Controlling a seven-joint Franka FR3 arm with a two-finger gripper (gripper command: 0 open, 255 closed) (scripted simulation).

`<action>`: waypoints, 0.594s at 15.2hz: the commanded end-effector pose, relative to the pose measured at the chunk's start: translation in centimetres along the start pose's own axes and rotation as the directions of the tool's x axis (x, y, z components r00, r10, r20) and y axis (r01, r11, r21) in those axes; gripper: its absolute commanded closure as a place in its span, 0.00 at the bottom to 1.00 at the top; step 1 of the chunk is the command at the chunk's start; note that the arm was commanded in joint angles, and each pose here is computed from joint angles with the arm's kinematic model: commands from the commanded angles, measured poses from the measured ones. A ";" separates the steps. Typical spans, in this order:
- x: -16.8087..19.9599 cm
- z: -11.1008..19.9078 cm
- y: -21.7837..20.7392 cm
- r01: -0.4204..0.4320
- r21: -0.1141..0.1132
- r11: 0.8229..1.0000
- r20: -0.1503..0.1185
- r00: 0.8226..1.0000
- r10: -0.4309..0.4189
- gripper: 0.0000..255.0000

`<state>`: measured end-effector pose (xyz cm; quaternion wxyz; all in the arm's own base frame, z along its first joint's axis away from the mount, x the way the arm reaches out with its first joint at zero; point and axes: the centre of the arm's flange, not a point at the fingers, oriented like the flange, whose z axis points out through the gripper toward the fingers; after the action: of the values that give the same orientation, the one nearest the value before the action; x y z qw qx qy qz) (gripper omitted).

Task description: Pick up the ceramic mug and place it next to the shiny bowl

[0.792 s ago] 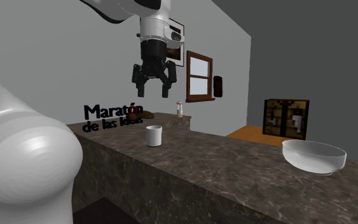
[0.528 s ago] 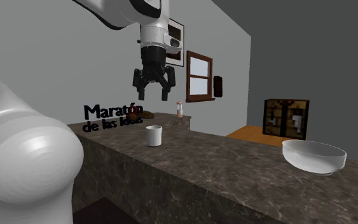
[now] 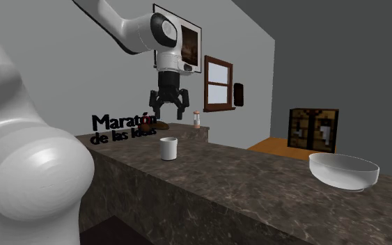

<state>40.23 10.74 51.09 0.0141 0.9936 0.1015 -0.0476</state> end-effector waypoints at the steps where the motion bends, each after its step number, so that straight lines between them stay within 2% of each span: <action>1: 1.7 0.6 -1.7 0.013 -0.005 1.000 0.000 1.000 -0.013 0.00; 9: 9.6 3.8 -8.2 0.067 -0.026 0.997 0.002 0.998 -0.067 0.00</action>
<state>46.40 19.84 46.87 0.0246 0.9898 0.1323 -0.0473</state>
